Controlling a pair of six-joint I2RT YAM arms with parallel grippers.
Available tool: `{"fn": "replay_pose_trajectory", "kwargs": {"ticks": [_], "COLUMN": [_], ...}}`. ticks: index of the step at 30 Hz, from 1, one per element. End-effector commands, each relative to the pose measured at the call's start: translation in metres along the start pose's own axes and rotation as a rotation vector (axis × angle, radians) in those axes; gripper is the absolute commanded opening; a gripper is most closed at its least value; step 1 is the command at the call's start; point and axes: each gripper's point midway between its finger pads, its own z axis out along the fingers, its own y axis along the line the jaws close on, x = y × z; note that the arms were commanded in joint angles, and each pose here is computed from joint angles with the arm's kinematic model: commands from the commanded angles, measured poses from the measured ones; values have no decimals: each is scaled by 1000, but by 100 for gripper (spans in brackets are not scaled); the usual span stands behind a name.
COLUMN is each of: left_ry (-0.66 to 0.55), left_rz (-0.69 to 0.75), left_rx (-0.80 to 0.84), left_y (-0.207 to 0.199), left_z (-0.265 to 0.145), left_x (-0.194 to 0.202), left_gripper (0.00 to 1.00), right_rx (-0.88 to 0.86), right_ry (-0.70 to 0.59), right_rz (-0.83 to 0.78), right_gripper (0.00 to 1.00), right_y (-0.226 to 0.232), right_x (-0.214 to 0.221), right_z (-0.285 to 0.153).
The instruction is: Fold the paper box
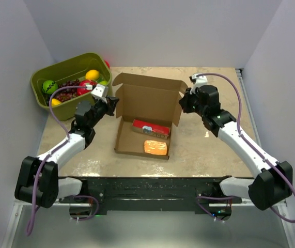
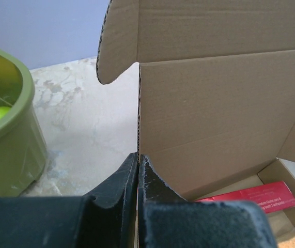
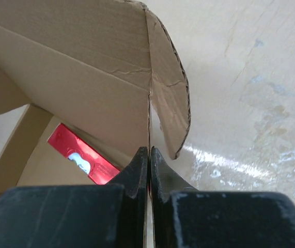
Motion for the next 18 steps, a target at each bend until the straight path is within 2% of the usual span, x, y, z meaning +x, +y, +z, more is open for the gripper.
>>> {"fn": "replay_pose_trajectory", "kwargs": {"ticks": [1, 3, 7, 12, 18], "left_ry": [-93, -90, -106, -106, -88], "left_rz": [49, 48, 60, 66, 18], "left_rx": [-29, -51, -56, -94, -100], "left_y": [3, 8, 3, -1, -10], "left_z": [22, 31, 50, 66, 66], "left_x": [-43, -41, -43, -27, 0], "left_gripper": [0, 0, 0, 0, 0], "right_rx": [33, 45, 78, 101, 136], "right_ry": [-254, -316, -367, -428, -461], "right_rz": [19, 16, 31, 62, 79], "right_gripper": [0, 0, 0, 0, 0], "right_y": [8, 8, 5, 6, 8], "right_x": [-88, -108, -116, -101, -75], "right_z": [12, 16, 32, 44, 46]}}
